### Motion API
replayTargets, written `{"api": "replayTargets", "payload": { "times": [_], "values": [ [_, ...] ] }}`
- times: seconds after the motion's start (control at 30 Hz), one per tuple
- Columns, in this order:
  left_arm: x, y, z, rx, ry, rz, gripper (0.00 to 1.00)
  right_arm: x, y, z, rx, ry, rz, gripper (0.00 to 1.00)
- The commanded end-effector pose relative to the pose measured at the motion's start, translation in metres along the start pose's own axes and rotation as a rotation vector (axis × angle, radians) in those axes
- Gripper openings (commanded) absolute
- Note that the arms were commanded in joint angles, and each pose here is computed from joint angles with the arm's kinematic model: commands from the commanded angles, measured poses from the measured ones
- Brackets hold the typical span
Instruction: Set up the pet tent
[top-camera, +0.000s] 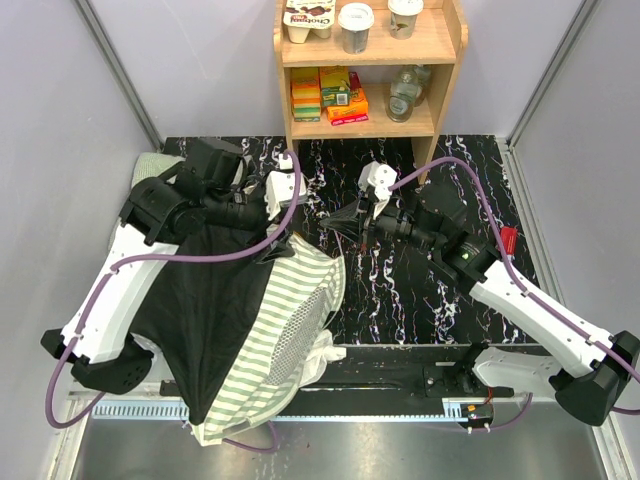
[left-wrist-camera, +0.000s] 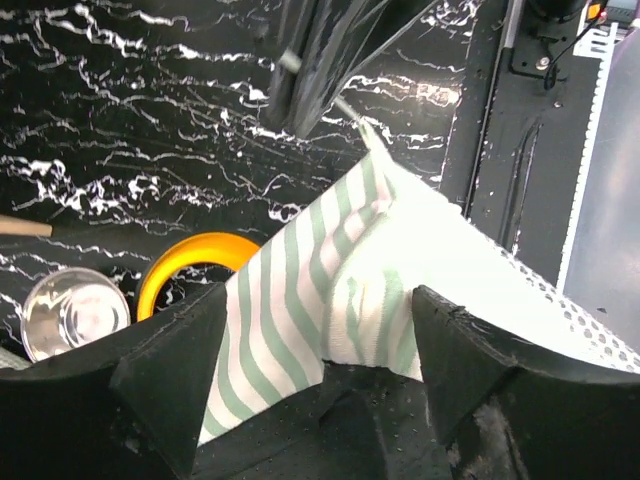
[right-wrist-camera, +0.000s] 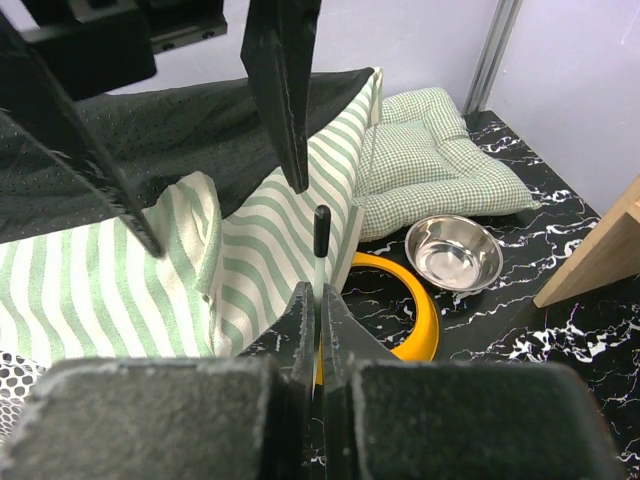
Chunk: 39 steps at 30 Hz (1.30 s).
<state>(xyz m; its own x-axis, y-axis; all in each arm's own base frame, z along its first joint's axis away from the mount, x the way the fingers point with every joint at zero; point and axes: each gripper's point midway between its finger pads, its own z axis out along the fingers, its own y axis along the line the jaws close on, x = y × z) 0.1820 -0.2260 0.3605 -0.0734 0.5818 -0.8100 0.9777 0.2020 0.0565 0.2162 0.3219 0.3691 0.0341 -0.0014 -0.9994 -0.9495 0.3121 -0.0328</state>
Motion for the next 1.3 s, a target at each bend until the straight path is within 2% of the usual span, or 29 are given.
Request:
{"api": "replayTargets", "payload": {
  "times": [0.0,0.07,0.1,0.2,0.23,0.47,0.83,1.27],
  "values": [
    [0.015,0.008,0.004,-0.016,0.020,-0.002,0.75,0.004,0.002,0.001,-0.017,0.010,-0.024,0.00],
    [0.022,0.001,0.008,0.028,0.033,-0.013,0.65,0.005,0.002,0.000,-0.017,0.013,-0.028,0.00],
    [0.024,-0.003,0.011,0.057,0.038,-0.021,0.51,0.006,0.002,0.000,-0.017,0.015,-0.026,0.00],
    [0.024,-0.003,0.013,0.069,0.046,-0.030,0.02,0.005,0.002,0.000,-0.025,0.015,-0.040,0.00],
    [0.021,-0.001,0.010,0.052,0.039,-0.027,0.00,0.014,0.005,-0.001,-0.038,0.053,-0.026,0.00],
    [-0.029,0.020,-0.024,-0.091,-0.086,0.048,0.00,0.042,0.034,-0.009,-0.208,0.148,-0.019,0.00],
    [-0.047,0.018,-0.026,-0.080,-0.164,0.065,0.00,0.065,0.038,0.003,-0.282,0.252,0.009,0.00],
    [-0.051,0.026,-0.028,-0.111,-0.162,0.089,0.00,0.097,0.057,0.003,-0.356,0.340,-0.047,0.00]
  ]
}}
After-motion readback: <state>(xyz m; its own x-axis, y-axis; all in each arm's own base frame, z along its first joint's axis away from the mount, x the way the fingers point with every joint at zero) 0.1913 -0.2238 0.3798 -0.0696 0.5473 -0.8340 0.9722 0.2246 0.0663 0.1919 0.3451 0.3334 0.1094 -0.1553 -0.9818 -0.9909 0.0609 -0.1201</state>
